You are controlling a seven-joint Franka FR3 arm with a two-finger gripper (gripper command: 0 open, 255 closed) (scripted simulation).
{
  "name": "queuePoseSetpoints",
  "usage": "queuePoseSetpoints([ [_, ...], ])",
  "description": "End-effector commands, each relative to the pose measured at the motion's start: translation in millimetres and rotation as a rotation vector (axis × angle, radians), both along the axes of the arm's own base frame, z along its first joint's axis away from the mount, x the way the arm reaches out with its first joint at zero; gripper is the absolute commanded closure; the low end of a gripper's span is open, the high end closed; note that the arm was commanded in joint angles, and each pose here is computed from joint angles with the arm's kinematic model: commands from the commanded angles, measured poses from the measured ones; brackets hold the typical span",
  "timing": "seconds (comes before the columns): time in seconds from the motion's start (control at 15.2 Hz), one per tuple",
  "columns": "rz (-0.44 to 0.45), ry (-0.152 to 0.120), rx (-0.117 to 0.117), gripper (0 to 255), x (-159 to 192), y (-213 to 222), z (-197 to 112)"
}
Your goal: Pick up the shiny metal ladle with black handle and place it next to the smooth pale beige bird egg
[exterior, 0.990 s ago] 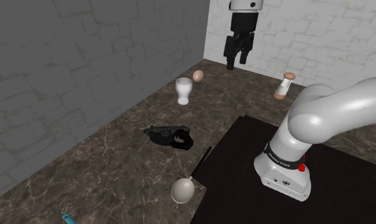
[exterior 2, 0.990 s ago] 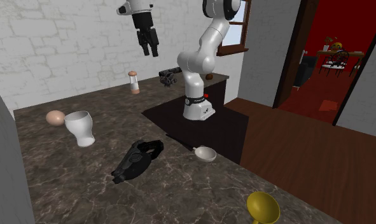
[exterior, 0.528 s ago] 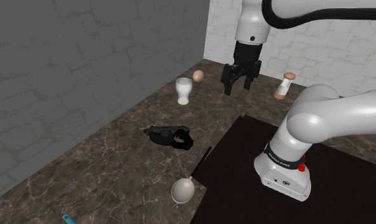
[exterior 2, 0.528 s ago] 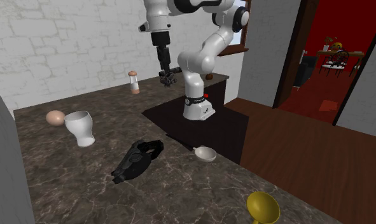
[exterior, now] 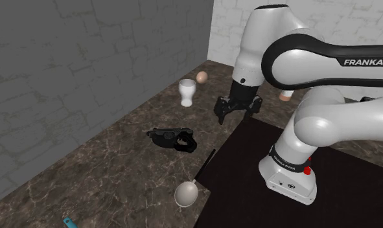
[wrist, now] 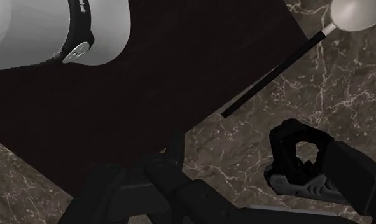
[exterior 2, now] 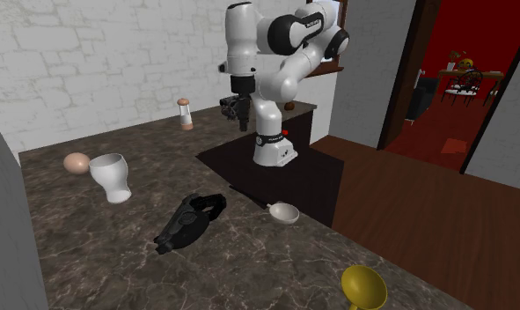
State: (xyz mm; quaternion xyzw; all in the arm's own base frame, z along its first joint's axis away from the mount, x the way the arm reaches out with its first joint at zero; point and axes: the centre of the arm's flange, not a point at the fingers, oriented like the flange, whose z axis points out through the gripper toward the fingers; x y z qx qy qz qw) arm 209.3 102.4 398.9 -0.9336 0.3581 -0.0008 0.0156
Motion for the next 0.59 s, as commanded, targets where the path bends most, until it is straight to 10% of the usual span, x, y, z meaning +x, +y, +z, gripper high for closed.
queuePoseSetpoints([
  [0.0, -0.097, -0.016, -0.008, 0, -6, 16, -22],
  [0.4, -0.139, -0.024, -0.011, 0, -3, 25, -33],
  [0.46, -0.403, -0.062, -0.042, 0, -6, 75, -99],
  [0.53, -0.446, -0.069, -0.046, 0, -4, 83, -110],
])
